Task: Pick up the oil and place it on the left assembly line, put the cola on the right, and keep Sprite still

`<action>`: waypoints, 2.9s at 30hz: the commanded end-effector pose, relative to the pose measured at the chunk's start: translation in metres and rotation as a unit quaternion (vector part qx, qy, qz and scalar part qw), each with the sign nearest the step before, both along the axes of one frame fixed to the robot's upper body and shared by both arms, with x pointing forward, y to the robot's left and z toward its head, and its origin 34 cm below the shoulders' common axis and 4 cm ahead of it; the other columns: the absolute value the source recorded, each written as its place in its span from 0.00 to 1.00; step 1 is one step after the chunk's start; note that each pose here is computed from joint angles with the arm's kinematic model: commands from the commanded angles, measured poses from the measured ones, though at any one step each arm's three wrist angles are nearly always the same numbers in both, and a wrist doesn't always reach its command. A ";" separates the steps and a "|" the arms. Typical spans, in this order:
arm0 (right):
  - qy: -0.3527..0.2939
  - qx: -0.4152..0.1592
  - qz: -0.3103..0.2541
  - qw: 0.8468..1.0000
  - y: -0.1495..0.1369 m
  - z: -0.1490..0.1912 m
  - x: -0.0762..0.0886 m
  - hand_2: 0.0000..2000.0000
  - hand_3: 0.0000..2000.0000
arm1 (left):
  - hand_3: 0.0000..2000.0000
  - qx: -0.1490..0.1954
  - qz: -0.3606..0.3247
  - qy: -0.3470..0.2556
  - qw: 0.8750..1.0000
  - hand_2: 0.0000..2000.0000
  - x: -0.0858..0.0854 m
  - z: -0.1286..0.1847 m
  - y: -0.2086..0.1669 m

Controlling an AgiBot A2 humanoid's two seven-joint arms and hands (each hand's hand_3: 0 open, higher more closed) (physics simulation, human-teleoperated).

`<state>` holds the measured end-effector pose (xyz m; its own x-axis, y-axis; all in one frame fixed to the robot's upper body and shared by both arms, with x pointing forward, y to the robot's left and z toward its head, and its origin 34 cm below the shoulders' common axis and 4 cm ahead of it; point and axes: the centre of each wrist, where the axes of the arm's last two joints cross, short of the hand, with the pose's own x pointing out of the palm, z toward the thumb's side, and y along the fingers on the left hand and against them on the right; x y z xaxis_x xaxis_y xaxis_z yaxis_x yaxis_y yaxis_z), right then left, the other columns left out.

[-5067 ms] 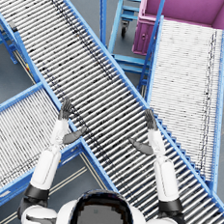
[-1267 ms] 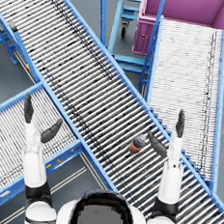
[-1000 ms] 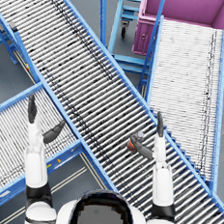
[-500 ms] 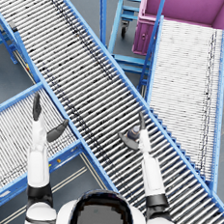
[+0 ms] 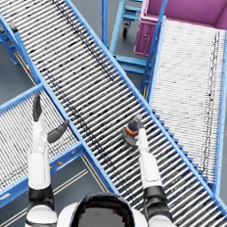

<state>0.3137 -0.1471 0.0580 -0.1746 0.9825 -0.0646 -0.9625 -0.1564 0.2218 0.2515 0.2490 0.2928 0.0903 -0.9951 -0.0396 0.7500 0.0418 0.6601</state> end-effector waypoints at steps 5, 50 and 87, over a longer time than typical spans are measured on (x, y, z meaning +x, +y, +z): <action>-0.031 0.003 0.017 0.999 0.011 0.015 0.000 1.00 1.00 | 0.00 -0.003 0.008 -0.012 1.000 0.00 -0.002 0.005 0.004; -0.454 0.100 -0.162 0.870 -0.127 0.271 -0.002 0.00 0.00 | 0.00 0.001 -0.013 -0.057 0.998 0.00 -0.014 0.023 -0.009; -0.347 0.117 0.033 0.930 -0.057 0.199 -0.054 0.00 0.00 | 0.00 -0.041 -0.103 0.069 0.991 0.00 -0.001 -0.019 -0.030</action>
